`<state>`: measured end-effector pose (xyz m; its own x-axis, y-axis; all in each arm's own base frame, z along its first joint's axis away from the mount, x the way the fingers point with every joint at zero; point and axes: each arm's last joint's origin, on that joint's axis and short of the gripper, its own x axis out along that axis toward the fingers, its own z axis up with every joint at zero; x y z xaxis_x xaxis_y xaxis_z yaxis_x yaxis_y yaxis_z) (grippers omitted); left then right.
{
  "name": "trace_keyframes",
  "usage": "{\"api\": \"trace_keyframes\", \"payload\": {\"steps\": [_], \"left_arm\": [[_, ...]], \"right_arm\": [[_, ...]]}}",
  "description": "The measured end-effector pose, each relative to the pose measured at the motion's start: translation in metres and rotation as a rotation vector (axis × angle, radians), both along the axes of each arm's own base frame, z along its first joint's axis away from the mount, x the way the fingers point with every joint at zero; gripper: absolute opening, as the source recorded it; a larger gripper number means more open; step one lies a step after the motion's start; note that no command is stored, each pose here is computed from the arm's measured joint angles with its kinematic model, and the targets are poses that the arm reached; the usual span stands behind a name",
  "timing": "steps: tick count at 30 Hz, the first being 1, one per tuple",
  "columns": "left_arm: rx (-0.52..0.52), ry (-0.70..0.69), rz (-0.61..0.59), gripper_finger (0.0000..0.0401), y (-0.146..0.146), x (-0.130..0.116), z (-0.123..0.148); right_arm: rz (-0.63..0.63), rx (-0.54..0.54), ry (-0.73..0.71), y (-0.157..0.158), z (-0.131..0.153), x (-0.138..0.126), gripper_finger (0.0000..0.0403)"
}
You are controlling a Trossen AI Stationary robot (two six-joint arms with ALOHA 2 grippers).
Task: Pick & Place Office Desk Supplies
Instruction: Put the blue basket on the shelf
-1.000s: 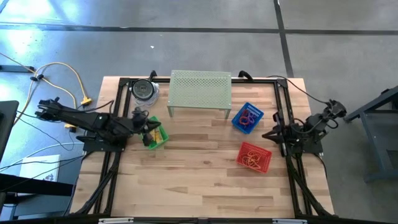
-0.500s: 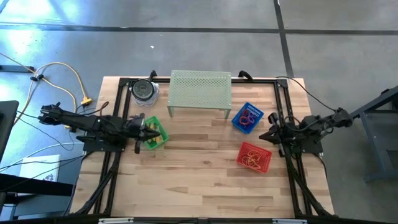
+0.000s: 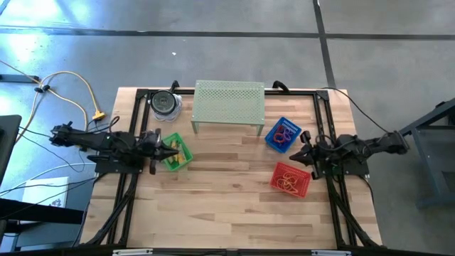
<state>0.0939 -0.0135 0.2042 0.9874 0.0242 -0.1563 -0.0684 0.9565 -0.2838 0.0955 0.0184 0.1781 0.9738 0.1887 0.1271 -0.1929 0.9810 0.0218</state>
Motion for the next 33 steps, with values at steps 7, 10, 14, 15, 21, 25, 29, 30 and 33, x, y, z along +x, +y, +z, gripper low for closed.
{"api": "trace_keyframes", "payload": {"steps": [7, 10, 14, 15, 21, 25, 29, 30, 33], "left_arm": [[0.026, -0.044, -0.083, 0.0, 0.0, -0.008, 0.002], [0.032, -0.04, -0.089, 0.0, 0.001, -0.014, 0.0], [0.029, -0.045, -0.105, 0.0, 0.001, -0.015, -0.002], [0.03, -0.04, -0.106, 0.0, 0.0, -0.015, -0.003], [0.032, -0.064, -0.105, 0.0, -0.001, -0.01, -0.013], [0.056, -0.114, -0.138, 0.0, -0.003, -0.003, -0.026], [0.065, -0.138, -0.118, 0.0, -0.003, 0.0, -0.031], [0.066, -0.141, -0.113, 0.0, -0.003, 0.0, -0.031], [0.073, -0.142, -0.109, 0.0, -0.003, 0.0, -0.031]], "right_arm": [[-0.091, 0.036, 0.056, -0.004, -0.005, 0.001, 0.0004], [-0.092, 0.033, 0.064, -0.004, -0.006, 0.001, 0.0004], [-0.095, 0.028, 0.085, -0.004, -0.008, 0.001, 0.0004], [-0.095, 0.028, 0.086, -0.004, -0.008, 0.001, 0.0004], [-0.101, 0.024, 0.095, -0.004, -0.009, 0.002, 0.0003], [-0.121, 0.017, 0.099, -0.005, -0.009, 0.002, 0.0003], [-0.121, 0.014, 0.1, -0.005, -0.01, 0.002, 0.0003], [-0.123, 0.013, 0.1, -0.005, -0.01, 0.002, 0.0003], [-0.123, 0.012, 0.102, -0.005, -0.01, 0.002, 0.0003]]}}
